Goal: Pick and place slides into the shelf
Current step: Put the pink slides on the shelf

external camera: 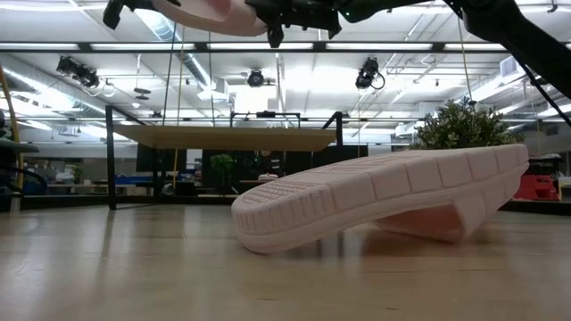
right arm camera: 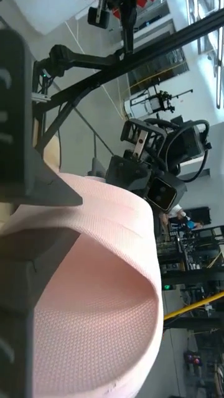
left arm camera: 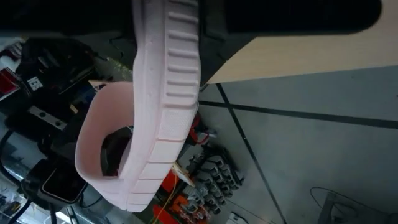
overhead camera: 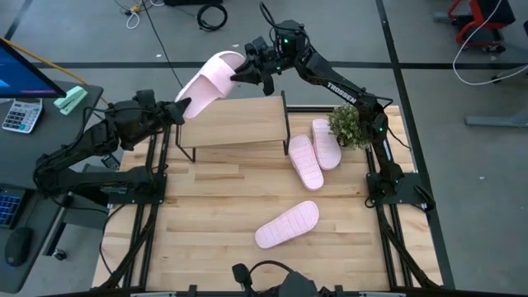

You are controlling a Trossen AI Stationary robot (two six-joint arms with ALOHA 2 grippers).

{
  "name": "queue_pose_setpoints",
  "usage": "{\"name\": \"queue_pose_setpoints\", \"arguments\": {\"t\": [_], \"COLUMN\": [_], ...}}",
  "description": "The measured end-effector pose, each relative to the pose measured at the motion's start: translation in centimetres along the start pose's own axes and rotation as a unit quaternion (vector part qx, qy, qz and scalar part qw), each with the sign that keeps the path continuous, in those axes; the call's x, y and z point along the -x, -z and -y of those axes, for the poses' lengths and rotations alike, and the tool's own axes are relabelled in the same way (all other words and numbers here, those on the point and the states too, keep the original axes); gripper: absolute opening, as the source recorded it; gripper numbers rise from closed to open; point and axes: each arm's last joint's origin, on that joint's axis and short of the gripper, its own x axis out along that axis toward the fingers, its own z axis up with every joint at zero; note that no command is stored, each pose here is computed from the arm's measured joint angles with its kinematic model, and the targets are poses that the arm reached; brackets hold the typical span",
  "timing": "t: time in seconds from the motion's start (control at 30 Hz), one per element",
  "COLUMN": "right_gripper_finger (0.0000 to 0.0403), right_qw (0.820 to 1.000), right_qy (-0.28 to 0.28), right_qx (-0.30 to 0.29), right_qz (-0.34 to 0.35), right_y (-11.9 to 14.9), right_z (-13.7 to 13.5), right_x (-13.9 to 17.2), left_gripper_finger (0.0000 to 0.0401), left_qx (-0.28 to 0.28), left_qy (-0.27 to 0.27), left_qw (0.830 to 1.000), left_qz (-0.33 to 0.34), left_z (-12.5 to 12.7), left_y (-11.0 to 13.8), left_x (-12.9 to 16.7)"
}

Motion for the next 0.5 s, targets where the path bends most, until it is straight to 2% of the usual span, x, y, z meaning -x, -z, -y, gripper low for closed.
{"name": "queue_pose_setpoints", "arguments": {"t": [0.3,0.5], "right_gripper_finger": [0.0139,0.0174], "right_qw": [1.000,0.999], "right_qy": [0.019,0.049], "right_qx": [0.013,0.017], "right_qz": [0.003,0.000], "right_y": [-0.1,-0.9], "right_z": [0.7,1.2], "right_x": [0.9,3.2], "left_gripper_finger": [0.0077,0.0078], "left_qx": [0.035,0.116], "left_qy": [-0.001,-0.027], "left_qw": [0.999,0.992], "left_qz": [0.010,0.043], "left_z": [0.1,-0.2], "left_y": [-0.1,-0.4], "left_x": [0.0,0.2]}}
